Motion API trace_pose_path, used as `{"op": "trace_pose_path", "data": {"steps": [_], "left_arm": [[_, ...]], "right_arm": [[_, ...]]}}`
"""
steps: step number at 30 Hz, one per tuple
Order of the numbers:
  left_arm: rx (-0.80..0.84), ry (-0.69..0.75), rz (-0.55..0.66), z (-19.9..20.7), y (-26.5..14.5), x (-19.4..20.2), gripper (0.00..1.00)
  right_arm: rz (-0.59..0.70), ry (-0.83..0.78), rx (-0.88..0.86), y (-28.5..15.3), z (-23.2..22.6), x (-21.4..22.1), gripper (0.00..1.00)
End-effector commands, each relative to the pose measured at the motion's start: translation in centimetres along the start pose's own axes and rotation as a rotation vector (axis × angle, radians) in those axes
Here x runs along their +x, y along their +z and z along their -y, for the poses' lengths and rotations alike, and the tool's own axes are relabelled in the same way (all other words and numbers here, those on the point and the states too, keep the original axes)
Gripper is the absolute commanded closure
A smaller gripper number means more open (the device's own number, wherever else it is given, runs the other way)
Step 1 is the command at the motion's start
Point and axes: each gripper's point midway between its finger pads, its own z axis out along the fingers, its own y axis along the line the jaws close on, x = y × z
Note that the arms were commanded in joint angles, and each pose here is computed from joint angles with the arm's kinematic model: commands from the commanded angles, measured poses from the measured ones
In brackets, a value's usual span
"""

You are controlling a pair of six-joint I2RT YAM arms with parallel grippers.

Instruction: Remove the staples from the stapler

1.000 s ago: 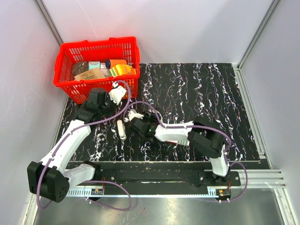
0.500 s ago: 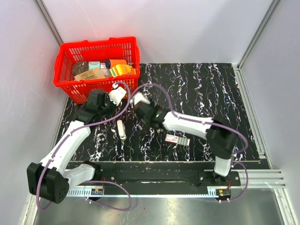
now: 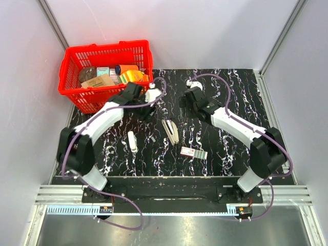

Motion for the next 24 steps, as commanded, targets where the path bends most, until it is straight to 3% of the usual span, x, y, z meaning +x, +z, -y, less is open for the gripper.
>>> {"op": "trace_pose_path", "data": {"steps": [1,10,24], "left_arm": [[0.196,-0.148,-0.021,3.6,3.2,-3.6,0.43],[0.34,-0.429,-0.15,5.0,9.2,-3.2,0.42],[0.291,-0.424,-0.219,4.1,11.4,-0.4,0.41]], "right_arm": [[-0.026,0.132,-0.073,-0.4,0.4,0.2,0.22],[-0.008,0.191,-0.096,0.0,2.1,1.0,0.23],[0.013,0.197,-0.157,-0.3,1.3,0.7,0.25]]}}
